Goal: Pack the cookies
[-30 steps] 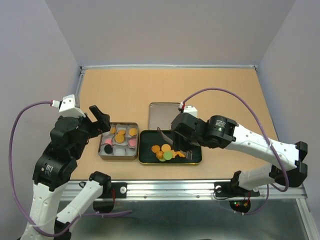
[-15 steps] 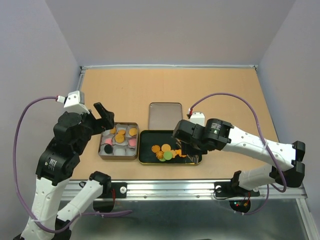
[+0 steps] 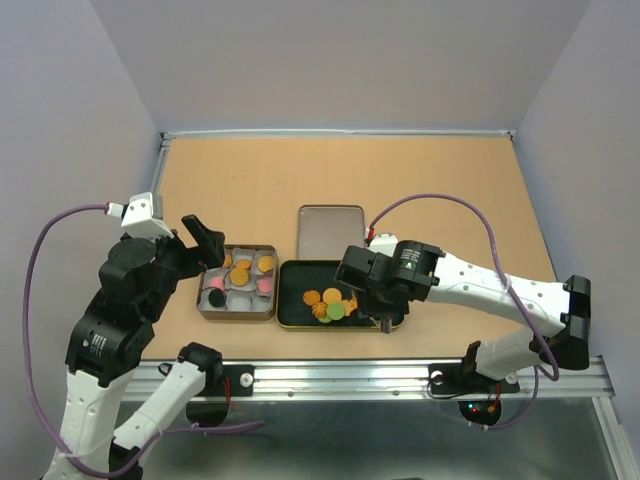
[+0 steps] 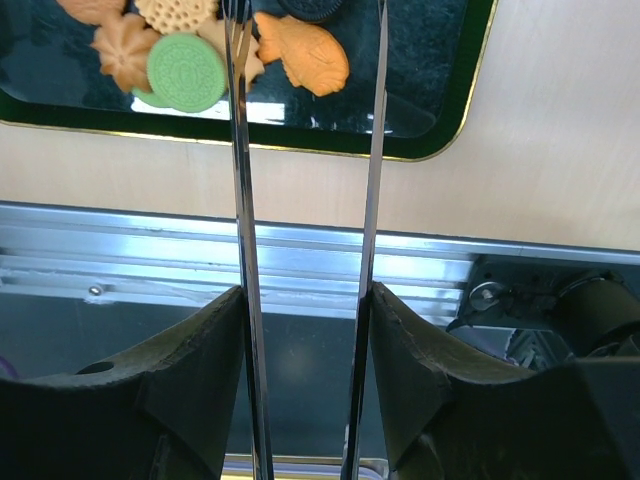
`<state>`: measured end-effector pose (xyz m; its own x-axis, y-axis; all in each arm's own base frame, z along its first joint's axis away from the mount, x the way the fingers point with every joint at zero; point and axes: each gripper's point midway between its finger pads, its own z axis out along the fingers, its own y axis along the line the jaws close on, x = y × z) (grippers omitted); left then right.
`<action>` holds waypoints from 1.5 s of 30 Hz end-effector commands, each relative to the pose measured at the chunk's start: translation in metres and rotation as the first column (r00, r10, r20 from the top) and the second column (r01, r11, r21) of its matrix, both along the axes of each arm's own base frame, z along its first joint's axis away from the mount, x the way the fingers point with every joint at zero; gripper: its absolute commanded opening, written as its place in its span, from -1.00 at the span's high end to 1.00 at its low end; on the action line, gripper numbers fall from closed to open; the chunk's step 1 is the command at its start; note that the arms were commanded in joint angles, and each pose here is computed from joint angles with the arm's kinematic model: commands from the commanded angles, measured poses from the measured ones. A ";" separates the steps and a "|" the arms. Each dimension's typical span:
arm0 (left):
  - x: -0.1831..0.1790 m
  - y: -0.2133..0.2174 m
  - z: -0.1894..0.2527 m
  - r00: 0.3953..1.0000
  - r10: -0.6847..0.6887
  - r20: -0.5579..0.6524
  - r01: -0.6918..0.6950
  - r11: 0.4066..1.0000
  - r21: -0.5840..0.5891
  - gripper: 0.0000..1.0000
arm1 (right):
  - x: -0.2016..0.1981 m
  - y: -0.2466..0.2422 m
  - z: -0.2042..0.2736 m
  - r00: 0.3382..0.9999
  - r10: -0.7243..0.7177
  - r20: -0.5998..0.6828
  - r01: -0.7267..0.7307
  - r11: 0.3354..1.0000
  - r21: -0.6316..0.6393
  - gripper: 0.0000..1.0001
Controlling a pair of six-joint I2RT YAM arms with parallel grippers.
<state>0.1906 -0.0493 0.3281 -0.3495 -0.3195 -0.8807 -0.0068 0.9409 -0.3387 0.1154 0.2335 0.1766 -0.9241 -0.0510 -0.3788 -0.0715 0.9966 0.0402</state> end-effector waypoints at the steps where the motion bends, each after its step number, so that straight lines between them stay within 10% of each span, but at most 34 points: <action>1: -0.003 0.003 -0.001 1.000 0.006 0.014 -0.006 1.000 0.004 -0.97 | -0.002 -0.001 -0.010 1.000 0.009 -0.016 -0.009 1.000 -0.019 -0.11; 27: -0.007 0.006 -0.005 1.000 0.012 0.009 -0.012 1.000 0.014 -0.97 | 0.003 0.008 -0.003 1.000 0.026 -0.008 -0.026 1.000 -0.014 0.35; 45: -0.009 0.013 -0.001 0.999 0.033 0.018 -0.033 0.999 0.035 -0.97 | 0.017 0.140 0.100 0.958 0.275 0.083 -0.286 0.889 0.357 0.42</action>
<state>0.1822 -0.0415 0.3216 -0.3494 -0.3161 -0.8821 -0.0296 0.9446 -0.3268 0.1385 0.3318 0.2496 -0.8982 -0.1154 -0.4241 -0.2333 0.9429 0.2376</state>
